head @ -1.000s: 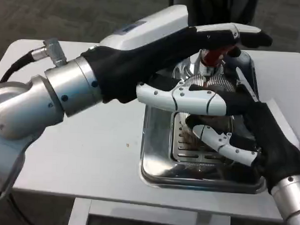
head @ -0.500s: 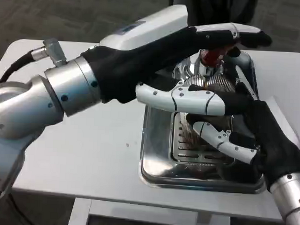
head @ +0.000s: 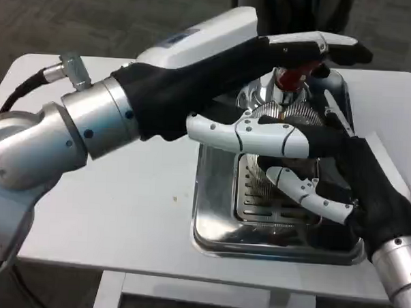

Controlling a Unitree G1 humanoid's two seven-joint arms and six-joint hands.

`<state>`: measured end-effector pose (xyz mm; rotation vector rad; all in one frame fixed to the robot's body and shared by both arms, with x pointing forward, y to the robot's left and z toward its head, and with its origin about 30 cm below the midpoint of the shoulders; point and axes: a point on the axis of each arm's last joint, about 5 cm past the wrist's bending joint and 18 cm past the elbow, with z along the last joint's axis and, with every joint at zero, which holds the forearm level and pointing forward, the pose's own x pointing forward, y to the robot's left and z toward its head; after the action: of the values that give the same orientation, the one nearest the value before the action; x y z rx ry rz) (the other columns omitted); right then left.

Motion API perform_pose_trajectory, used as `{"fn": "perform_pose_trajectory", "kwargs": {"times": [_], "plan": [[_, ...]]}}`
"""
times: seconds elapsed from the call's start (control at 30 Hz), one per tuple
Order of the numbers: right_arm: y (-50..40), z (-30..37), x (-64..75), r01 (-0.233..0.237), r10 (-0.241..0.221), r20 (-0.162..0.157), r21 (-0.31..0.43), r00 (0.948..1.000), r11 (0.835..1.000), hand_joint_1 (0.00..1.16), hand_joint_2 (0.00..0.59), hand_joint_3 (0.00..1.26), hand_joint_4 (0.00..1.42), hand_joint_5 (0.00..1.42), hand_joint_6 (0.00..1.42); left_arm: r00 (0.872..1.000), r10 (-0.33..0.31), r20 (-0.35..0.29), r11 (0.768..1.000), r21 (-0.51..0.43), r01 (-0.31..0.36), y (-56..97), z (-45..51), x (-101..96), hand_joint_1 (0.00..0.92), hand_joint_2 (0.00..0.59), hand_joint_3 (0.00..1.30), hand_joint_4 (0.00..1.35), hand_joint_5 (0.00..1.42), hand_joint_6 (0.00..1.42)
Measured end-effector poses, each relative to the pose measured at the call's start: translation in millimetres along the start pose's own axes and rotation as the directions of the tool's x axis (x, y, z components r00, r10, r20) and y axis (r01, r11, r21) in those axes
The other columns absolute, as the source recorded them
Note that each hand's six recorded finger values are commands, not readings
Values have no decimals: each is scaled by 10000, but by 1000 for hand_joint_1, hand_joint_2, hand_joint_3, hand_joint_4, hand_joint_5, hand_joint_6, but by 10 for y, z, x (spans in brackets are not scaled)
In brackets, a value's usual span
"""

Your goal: Grasp the cup under the faucet to collect the drink, then remove the cup.

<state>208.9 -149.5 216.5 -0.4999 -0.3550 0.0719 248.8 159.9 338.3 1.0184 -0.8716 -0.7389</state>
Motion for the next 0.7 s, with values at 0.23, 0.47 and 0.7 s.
{"fn": "perform_pose_trajectory", "kwargs": {"times": [0.23,0.47,0.7], "plan": [[-4,-2,-1,-4,4,-8,-36,10000,10000,644,266,0,12,64,143,10000,-8,0,10000,3,8,-1,3,1,150,124,190,164,233,212],[-15,-12,-7,33,-33,-56,-2,10000,10000,633,266,0,12,64,135,10000,25,-33,9997,-227,-26,-1,0,1,145,123,184,163,229,212],[-23,-21,-13,51,-51,-102,11,9999,10000,625,263,0,12,64,130,9996,285,33,9954,-918,-280,-4,-37,-8,140,122,183,156,228,212]]}}
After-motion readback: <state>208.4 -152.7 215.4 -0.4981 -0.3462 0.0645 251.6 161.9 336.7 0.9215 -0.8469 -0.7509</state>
